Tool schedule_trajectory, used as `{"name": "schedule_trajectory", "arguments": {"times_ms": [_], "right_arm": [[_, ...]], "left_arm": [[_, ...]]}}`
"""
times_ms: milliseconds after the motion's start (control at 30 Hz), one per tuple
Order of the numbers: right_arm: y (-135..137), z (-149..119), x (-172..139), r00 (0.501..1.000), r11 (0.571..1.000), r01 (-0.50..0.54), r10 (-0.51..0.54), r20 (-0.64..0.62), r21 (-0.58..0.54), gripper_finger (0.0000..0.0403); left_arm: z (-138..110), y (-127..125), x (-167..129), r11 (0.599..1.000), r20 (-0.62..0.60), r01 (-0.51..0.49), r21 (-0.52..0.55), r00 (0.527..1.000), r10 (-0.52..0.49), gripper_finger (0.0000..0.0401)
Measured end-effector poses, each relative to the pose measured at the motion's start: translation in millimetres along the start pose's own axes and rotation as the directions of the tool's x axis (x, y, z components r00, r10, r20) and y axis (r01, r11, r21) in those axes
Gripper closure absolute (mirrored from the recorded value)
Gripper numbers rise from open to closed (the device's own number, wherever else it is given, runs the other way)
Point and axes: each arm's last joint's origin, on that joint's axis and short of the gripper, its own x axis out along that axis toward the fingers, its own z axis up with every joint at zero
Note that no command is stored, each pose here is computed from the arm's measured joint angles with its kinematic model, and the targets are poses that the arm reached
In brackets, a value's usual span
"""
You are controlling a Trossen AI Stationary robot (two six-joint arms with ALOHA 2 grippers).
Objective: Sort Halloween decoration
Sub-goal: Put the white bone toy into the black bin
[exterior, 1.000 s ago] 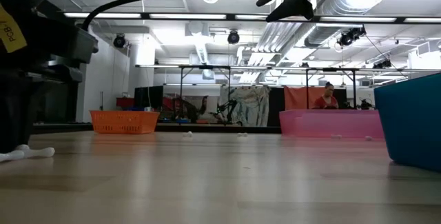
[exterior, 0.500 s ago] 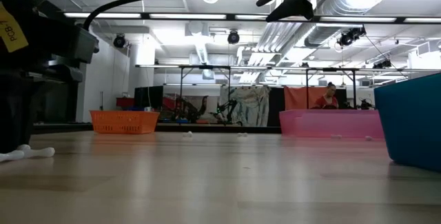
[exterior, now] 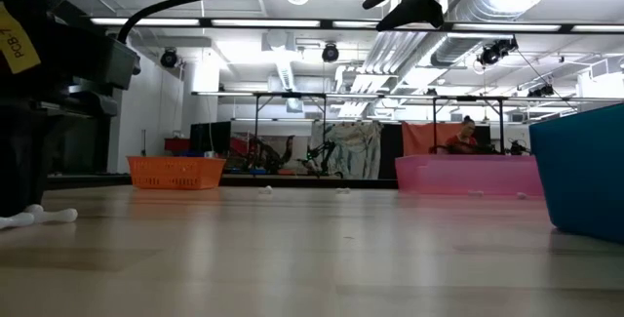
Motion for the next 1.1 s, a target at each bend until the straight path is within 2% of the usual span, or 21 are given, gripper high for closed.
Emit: {"name": "schedule_trajectory", "arguments": {"times_ms": [833, 1100], "right_arm": [[0.0, 0.0, 0.0, 1.0, 1.0, 0.0, 0.0, 0.0, 0.0, 0.0155], [0.0, 0.0, 0.0, 1.0, 1.0, 0.0, 0.0, 0.0, 0.0, 0.0155]], "left_arm": [[0.1, 0.2, -0.1, 1.0, -0.001, 0.001, 0.002, 1.0, -0.001, 0.0401], [5.6, 8.6, 1.8, 1.0, -0.023, 0.022, 0.01, 0.999, -0.022, 0.0401]]}}
